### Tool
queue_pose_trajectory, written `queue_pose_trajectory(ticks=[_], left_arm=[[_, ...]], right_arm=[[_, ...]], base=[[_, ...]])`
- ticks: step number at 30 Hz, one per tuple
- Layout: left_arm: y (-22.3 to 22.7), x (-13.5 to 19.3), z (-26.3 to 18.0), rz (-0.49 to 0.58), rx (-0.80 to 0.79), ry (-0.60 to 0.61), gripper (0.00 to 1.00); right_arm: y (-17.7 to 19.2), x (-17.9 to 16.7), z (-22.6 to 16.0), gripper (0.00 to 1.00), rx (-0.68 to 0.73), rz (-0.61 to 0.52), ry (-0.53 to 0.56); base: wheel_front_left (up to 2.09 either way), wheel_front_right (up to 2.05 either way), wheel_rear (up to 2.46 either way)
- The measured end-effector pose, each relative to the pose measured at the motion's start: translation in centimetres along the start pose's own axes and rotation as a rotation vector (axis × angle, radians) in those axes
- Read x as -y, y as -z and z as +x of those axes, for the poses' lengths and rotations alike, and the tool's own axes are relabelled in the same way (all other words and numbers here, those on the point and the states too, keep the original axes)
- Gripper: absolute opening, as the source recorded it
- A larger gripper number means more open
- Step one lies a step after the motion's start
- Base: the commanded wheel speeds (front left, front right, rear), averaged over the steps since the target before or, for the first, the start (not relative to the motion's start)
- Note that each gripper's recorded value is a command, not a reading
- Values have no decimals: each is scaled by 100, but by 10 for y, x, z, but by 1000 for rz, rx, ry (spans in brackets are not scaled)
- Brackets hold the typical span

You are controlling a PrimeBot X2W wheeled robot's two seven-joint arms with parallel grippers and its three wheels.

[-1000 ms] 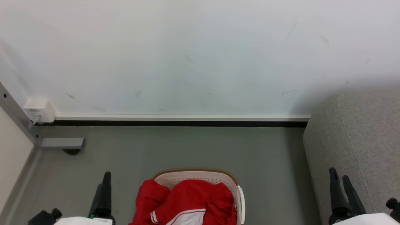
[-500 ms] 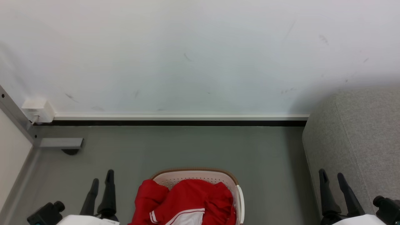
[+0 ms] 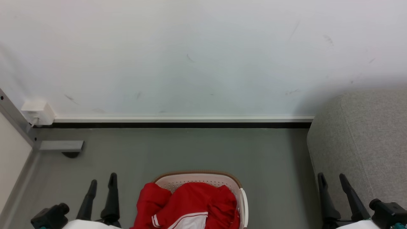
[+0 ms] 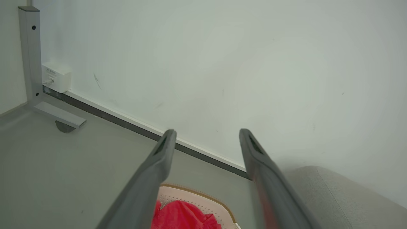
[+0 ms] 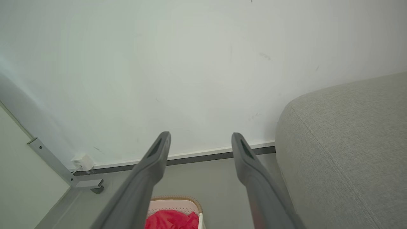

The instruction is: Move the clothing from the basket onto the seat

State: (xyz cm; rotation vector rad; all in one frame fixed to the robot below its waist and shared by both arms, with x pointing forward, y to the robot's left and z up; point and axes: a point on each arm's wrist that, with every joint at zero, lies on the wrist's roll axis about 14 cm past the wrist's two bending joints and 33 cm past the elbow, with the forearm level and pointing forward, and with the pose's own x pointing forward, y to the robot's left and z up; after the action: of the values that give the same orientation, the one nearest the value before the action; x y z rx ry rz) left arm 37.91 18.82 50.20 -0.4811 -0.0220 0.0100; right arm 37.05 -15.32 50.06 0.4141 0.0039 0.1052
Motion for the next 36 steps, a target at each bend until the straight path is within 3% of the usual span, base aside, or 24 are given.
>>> queue_pose_trajectory(ticks=[16,36], left_arm=[[0,-2,-1,161,10,15,100],[3,-4,0,328,9,38,100]], right_arm=[[-4,-2,-2,100,23,-157,-22],[-12,4,-6,100,61,-266,-14]], base=[[0,0,0],[0,0,0]])
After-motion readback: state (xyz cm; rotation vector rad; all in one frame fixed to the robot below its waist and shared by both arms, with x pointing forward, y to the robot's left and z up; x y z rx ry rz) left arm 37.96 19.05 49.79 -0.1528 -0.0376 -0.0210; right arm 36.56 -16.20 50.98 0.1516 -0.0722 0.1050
